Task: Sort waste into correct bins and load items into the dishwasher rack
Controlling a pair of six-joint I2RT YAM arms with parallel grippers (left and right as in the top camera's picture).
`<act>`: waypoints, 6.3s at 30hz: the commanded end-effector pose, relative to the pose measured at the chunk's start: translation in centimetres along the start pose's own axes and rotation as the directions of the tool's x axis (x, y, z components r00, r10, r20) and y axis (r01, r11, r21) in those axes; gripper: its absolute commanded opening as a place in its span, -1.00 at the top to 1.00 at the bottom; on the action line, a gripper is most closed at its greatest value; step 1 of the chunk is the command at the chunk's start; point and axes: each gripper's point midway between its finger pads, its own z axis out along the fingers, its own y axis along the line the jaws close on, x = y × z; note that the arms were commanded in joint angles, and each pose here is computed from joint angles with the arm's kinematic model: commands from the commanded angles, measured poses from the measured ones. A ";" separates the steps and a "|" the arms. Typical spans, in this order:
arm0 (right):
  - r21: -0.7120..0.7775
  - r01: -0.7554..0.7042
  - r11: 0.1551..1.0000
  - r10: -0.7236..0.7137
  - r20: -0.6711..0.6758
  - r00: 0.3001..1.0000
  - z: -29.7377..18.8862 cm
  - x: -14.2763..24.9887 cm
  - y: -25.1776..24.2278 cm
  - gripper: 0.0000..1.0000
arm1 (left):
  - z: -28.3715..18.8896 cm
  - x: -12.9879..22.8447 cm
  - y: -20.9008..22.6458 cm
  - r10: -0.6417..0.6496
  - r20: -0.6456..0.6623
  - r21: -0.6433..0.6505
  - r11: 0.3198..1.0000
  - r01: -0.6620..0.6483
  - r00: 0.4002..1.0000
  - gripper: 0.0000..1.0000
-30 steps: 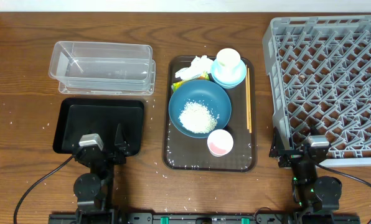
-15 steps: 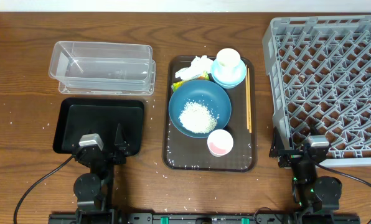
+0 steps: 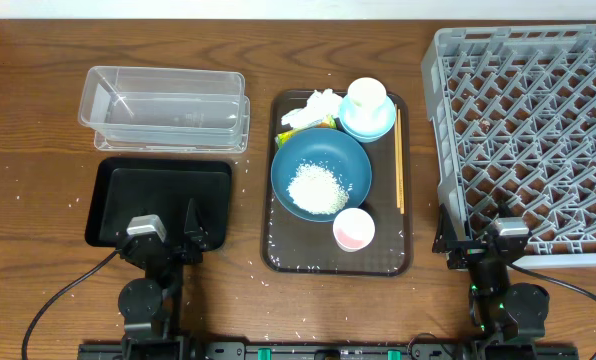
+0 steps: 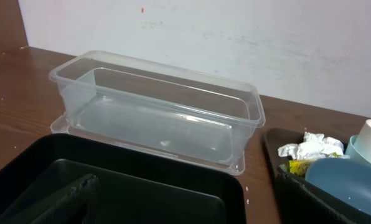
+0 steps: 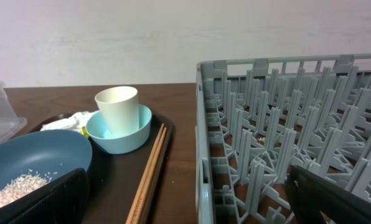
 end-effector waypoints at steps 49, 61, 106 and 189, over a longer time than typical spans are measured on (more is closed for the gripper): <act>-0.005 0.016 1.000 -0.016 -0.005 1.000 0.0 0.2 0.1 -0.99 | 0.1 1.6 1.0 -0.012 -0.043 -0.046 0.999 0.010 0.999 -0.84; -0.005 0.016 1.000 -0.016 -0.006 1.000 0.0 0.2 0.1 -0.98 | 0.1 1.6 1.0 -0.012 -0.043 -0.046 0.999 0.010 0.999 -0.84; -0.295 -0.217 0.930 0.321 0.372 0.871 -2.9 -12.6 3.6 -0.99 | 0.1 1.6 1.0 -0.012 -0.043 -0.046 0.999 0.010 0.999 -0.84; -0.182 0.129 0.975 -0.220 -0.870 0.442 27.5 5.4 17.3 0.19 | 0.1 1.6 1.0 -0.012 -0.043 -0.046 0.999 0.010 0.999 -0.84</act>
